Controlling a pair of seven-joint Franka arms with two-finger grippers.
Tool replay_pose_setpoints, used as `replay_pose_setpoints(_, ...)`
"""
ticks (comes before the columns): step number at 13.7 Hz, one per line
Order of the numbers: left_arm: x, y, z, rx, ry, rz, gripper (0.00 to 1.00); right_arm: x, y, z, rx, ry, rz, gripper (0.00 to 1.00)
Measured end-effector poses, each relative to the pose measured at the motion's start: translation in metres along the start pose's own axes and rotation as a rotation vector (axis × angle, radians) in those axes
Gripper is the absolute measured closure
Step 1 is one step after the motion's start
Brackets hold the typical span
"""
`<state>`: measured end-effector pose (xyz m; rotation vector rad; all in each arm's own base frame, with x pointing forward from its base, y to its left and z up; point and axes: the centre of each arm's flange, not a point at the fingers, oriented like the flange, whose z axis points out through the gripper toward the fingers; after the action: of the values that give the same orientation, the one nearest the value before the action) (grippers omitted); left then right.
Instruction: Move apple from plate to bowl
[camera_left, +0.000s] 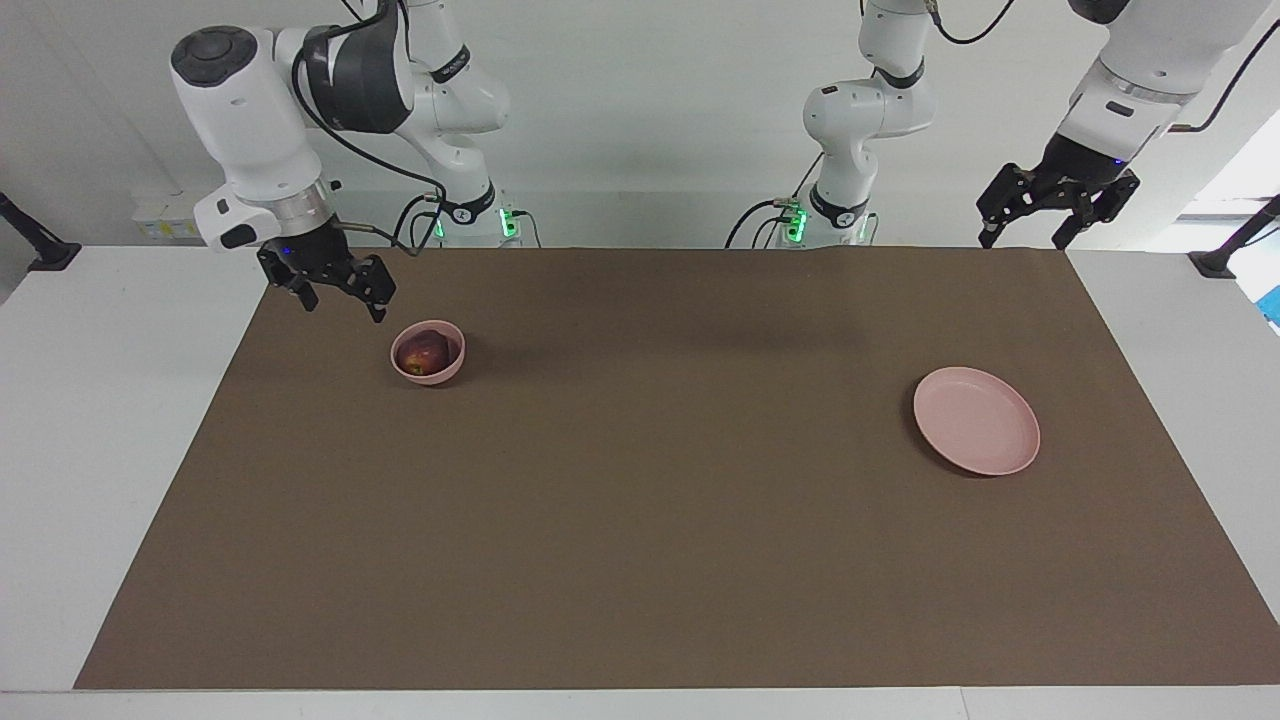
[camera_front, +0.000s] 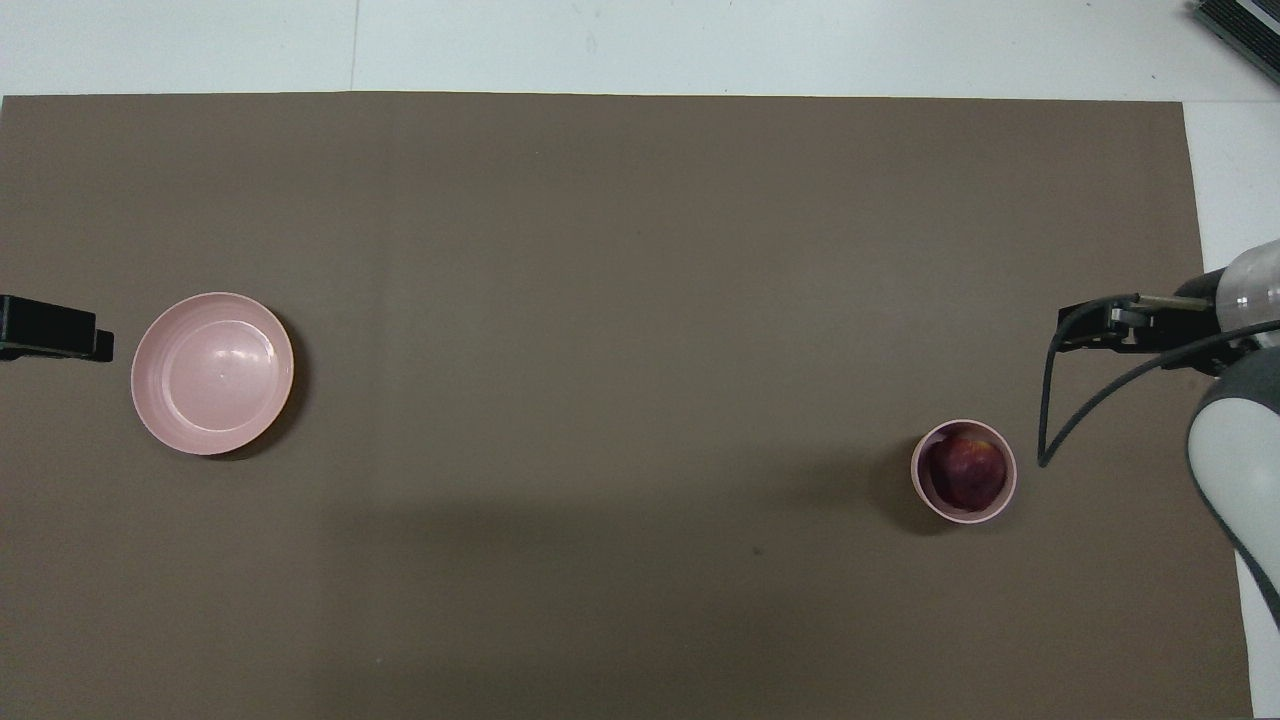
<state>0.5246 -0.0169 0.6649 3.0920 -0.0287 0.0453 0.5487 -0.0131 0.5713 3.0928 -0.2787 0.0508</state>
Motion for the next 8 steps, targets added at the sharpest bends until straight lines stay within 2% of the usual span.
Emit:
replay_pose_setpoints(5,0.000,-0.004,0.000,0.000,0.000,-0.008,0.00,0.005,-0.001,-0.048,-0.008,-0.039,-0.023,0.00)
replay_pose_setpoints(8,0.000,-0.004,0.000,0.000,0.000,-0.008,0.00,0.012,-0.005,-0.054,-0.010,-0.051,-0.050,0.00)
